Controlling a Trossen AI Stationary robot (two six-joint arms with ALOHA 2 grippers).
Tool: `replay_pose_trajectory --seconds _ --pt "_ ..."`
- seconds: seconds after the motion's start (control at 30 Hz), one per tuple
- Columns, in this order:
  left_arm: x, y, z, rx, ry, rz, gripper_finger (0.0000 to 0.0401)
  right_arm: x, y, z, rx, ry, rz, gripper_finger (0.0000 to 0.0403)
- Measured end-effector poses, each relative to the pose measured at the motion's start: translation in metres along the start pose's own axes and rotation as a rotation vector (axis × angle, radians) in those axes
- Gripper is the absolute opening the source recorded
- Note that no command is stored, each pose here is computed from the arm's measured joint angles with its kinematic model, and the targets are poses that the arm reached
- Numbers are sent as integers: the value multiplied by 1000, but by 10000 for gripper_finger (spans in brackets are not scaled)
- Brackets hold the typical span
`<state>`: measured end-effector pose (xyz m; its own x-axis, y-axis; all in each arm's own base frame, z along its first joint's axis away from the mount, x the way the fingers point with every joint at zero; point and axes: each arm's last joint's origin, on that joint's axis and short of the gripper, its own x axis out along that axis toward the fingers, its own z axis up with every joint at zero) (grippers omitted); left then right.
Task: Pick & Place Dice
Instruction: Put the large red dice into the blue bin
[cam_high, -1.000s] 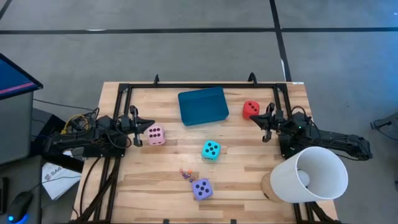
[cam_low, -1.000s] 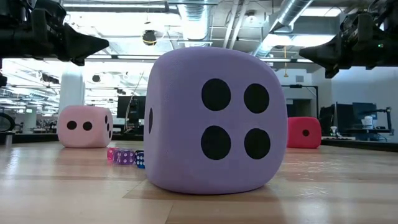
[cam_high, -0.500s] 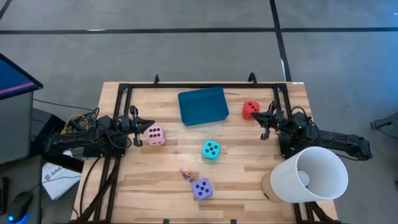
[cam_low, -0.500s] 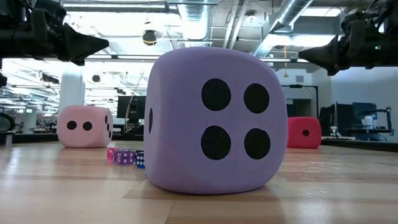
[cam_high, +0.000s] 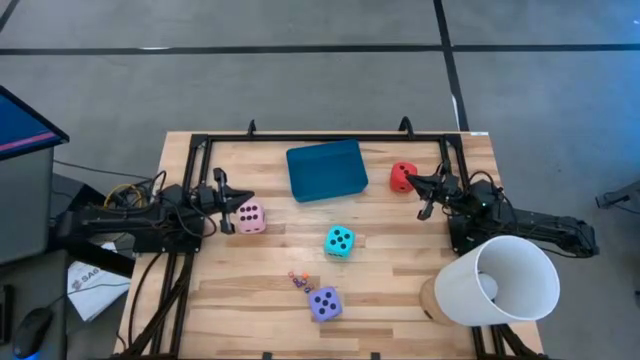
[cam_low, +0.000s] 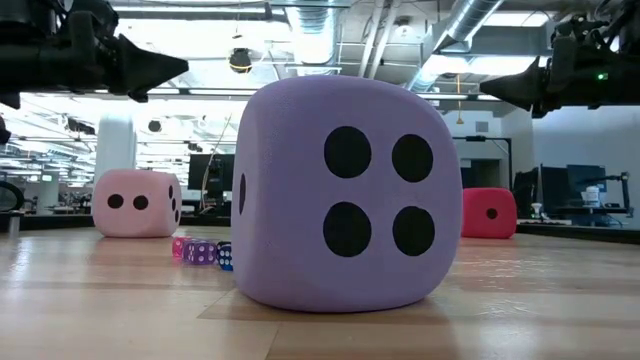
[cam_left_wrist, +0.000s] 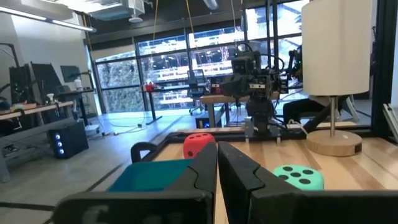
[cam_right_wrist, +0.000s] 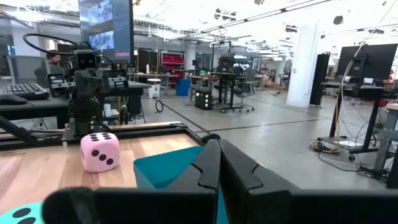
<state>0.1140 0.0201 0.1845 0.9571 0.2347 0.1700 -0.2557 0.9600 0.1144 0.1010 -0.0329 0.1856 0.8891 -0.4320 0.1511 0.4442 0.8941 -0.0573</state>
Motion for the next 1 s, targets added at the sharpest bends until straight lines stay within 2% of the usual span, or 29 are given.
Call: replay_pose_trajectory --seconds 0.17,0.4,0.57,0.67,0.8,1.0 --pt "8 -1 -4 4 28 18 6 0 0 0 0 0 0 0" --pt "14 2 -16 23 133 176 6 2 -1 -4 -8 43 -71 0" --pt "15 2 -18 26 148 189 6 9 -2 -1 -24 106 -112 0" --pt "15 2 -17 25 144 190 6 15 -2 4 -49 194 -135 0" --pt "15 2 -17 26 145 193 6 21 -5 17 -98 341 -228 0" --pt "15 2 -17 26 145 193 6 30 -6 42 -34 456 -273 0"
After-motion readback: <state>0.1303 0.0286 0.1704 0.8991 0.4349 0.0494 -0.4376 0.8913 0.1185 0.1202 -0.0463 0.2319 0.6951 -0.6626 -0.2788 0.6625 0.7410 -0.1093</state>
